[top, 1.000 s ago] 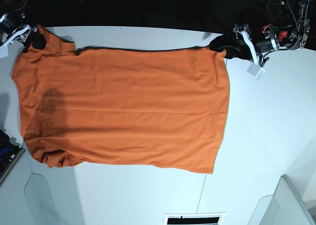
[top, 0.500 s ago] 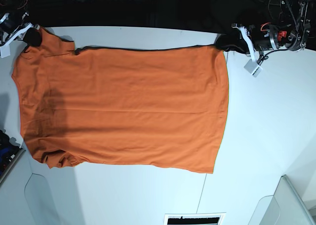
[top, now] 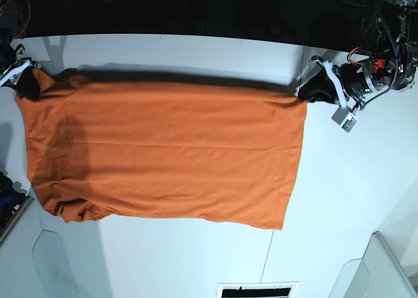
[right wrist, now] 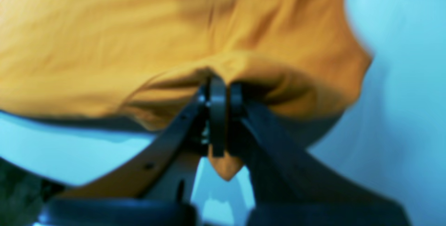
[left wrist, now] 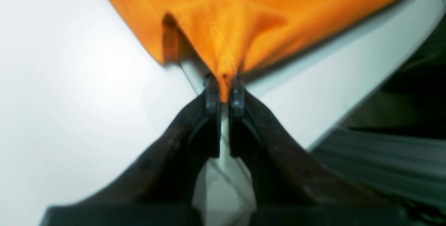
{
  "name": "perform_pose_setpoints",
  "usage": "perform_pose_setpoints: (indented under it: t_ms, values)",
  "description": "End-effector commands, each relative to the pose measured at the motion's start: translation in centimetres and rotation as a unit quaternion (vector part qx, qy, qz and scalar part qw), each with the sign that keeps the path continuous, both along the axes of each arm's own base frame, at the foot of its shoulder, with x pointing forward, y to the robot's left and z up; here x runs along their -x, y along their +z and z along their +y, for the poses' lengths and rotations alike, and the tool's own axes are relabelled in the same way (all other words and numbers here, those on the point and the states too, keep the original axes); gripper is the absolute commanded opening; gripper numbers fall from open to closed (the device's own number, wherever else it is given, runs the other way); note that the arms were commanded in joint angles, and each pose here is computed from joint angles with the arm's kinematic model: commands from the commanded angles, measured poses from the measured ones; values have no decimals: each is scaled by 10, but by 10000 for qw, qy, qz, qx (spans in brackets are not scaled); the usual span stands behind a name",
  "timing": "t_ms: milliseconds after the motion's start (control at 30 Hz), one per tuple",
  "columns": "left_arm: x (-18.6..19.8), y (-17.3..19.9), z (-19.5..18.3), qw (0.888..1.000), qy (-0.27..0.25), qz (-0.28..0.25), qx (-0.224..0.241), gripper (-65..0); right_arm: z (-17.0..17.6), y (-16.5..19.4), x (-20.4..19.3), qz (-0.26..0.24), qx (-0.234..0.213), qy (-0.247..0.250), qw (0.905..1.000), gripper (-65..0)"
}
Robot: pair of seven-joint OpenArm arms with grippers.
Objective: Layout the t-shirt on the table in an organized manner, then fold the t-shirt properly
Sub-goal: 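Lift the grasped edge and fold it over toward the shirt's middle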
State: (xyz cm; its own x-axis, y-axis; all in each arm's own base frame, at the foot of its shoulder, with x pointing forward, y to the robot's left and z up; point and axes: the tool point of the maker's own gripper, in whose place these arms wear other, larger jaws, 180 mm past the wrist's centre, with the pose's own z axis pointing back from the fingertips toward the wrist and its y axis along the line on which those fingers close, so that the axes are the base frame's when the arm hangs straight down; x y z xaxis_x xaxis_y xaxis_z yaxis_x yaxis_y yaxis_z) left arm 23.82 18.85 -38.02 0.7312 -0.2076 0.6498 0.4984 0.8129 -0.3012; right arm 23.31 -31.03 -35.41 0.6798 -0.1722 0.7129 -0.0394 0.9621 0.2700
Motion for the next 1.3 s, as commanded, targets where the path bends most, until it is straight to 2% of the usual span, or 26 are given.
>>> perform_pose_setpoints:
  t_ms: [0, 233, 433, 467, 500, 533, 567, 600, 667, 867, 1033, 1100, 1167, 1267]
  values:
    - [-13, 10, 6, 9997, 18, -228, -39, -650, -7, 14, -10, -245, 66, -18, 9997, -650]
    - [-55, 12, 23, 9982, 427, -412, 117, -650, -21, 14, -43, -476, -144, -319, 9983, -650]
    - [-61, -18, 8, 9998, 154, 52, 61, -650, -16, 2, -65, -454, -486, -383, 9971, -650]
    - [-61, -21, 5, 9999, 95, 98, 44, -650, -13, 1, -67, -442, -503, -352, 9971, -633]
    - [-62, -22, 3, 9999, 51, 120, 38, -635, -11, 0, -67, -425, -505, -316, 9973, -545]
    - [-62, -22, 2, 9999, 30, 139, 27, -586, -10, -1, -67, -404, -509, -304, 9974, -457]
    - [-62, -21, 1, 9999, 20, 157, 49, -524, -10, -2, -66, -370, -506, -296, 9976, -391]
    - [-61, -20, 1, 9998, 16, 196, 78, -462, -11, -1, -66, -376, -496, -311, 9976, -354]
    - [-60, -17, 5, 9994, 63, 297, 151, -376, -18, 4, -65, -414, -477, -390, 9972, -351]
    - [-57, 7, 38, 9946, 702, 306, 704, -364, -60, 27, -44, -582, -373, -892, 9936, -350]
    - [-49, 13, 62, 9879, 1212, 190, 951, -358, -79, 12, -18, -255, -100, -1158, 9929, -350]
    - [-42, 6, 66, 9874, 1293, 242, 884, -300, -88, 4, -8, -206, 37, -1336, 9908, -344]
    - [-40, 0, 62, 9856, 1359, 298, 959, -236, -93, -1, -3, -190, 51, -1468, 9890, -300]
    - [-43, -10, 50, 9822, 1485, 257, 1118, -224, -92, -10, -2, -105, -83, -1524, 9882, -274]
